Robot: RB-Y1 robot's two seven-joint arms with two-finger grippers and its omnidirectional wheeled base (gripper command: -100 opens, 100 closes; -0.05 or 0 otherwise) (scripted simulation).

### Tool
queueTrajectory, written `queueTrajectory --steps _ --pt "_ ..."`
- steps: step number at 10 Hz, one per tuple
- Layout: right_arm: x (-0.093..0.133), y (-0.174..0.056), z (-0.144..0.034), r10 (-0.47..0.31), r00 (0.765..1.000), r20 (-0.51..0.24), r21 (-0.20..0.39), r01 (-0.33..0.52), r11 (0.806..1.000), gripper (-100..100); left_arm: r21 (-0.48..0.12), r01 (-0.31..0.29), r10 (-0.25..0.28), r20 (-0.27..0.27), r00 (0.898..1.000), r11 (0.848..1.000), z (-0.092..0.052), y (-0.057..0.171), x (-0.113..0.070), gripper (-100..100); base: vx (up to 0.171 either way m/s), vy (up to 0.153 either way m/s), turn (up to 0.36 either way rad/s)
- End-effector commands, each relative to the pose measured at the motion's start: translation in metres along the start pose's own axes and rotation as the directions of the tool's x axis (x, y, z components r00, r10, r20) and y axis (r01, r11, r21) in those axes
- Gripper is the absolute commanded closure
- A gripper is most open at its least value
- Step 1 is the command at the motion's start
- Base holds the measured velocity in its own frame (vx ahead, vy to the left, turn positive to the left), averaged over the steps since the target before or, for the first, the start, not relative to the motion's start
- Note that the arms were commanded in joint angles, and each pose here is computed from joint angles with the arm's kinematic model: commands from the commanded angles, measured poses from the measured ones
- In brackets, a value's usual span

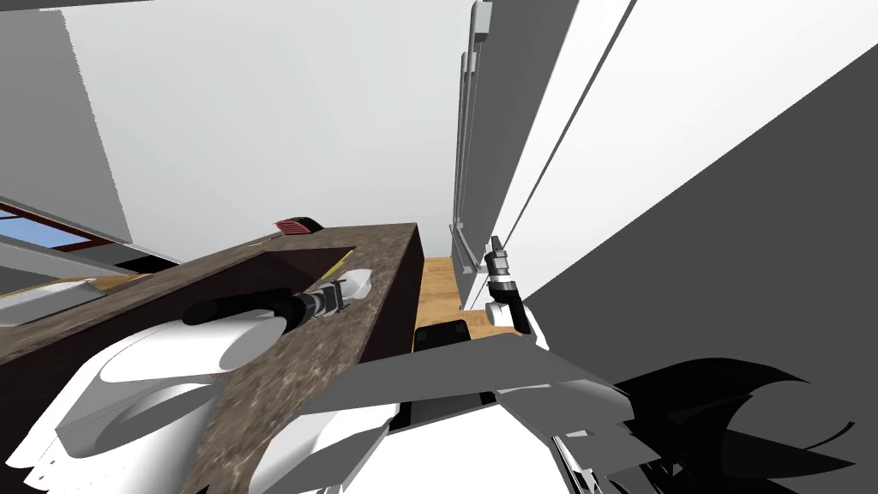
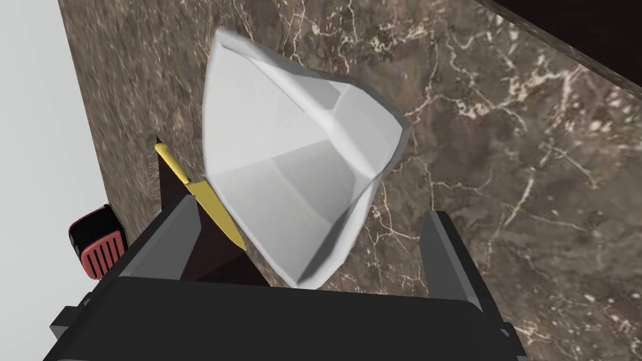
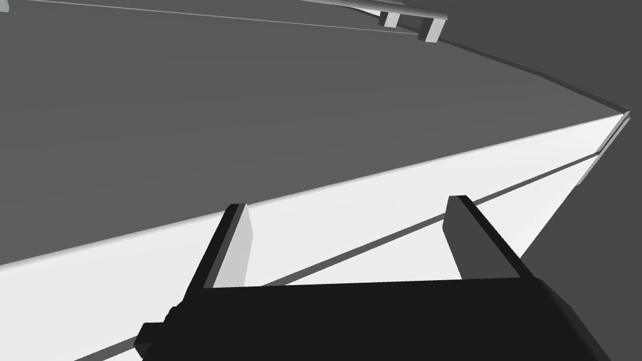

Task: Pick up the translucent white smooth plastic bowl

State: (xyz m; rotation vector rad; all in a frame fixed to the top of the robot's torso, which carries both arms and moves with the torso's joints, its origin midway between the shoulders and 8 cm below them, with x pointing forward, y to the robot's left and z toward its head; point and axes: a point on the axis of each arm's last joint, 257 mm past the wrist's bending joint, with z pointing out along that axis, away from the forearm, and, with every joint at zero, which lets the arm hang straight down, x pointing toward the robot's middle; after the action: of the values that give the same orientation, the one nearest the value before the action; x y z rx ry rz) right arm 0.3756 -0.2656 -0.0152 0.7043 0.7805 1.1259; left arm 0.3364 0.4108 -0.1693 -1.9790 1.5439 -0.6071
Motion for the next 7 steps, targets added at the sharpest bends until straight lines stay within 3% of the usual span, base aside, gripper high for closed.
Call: queueTrajectory --steps 1,5,7 --pt "0.000 0.000 0.000 0.000 1.000 0.000 0.000 0.000 1.000 0 -0.041 -0.005 0.006 0.014 1.000 0.999 -0.001 0.009 -0.003 -100 0.030 0.058 -0.080" --pt "0.000 0.000 0.000 0.000 1.000 0.000 0.000 0.000 1.000 0 -0.163 -0.009 0.016 0.041 0.999 0.987 0.000 0.039 -0.014 -100 0.045 0.076 -0.120" --pt "0.000 0.000 0.000 0.000 1.000 0.000 0.000 0.000 1.000 0 -0.245 0.000 0.012 0.049 0.999 0.969 0.004 0.064 -0.018 -100 0.058 0.075 -0.112"
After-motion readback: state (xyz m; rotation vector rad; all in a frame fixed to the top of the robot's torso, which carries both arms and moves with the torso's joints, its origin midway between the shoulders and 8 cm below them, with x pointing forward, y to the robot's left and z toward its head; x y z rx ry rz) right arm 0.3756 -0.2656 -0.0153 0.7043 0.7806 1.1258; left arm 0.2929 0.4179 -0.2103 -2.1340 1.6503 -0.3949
